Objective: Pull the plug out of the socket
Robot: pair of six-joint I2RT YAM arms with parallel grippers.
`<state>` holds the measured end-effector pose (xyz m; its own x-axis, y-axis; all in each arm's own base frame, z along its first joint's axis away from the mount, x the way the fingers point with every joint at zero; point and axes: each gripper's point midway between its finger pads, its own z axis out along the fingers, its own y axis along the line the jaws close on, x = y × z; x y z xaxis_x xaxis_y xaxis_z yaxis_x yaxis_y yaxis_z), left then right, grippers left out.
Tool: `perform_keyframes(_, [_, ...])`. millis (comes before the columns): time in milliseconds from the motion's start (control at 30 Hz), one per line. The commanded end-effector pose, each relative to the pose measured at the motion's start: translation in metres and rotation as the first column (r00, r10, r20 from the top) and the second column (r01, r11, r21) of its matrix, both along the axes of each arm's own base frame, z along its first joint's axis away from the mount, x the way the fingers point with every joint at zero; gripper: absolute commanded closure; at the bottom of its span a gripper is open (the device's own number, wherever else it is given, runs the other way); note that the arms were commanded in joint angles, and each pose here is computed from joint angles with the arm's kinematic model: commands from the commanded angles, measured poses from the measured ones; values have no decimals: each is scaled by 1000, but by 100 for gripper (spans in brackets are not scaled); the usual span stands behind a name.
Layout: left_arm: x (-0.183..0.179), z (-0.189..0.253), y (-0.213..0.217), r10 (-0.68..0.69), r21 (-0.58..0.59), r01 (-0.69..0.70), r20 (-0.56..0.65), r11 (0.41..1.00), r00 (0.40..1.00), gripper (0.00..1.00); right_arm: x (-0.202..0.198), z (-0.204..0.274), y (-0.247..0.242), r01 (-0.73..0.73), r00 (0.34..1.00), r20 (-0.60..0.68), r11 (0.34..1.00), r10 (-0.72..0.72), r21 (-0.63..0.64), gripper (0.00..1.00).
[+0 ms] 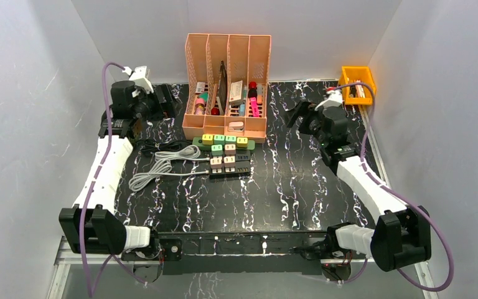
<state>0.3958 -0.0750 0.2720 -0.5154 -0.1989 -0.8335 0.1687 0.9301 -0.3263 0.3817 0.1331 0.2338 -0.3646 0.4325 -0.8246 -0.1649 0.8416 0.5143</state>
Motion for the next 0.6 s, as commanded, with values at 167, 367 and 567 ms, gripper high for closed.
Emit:
perform_keyframes(167, [-41,13,-63,-373,-301,370,50,879,927,2,-8,0,98,-210,957,122,917,264,-338,2])
perform_keyframes(367, [-94,26,-93,-682,-334,689,158,644,714,2,-38,0,148,-407,823,257,841,507,-356,2])
perform_keyframes(567, [-121,34,-110,-777,-230,794,181,562,603,2,-69,-48,199,-608,694,81,643,715,-466,2])
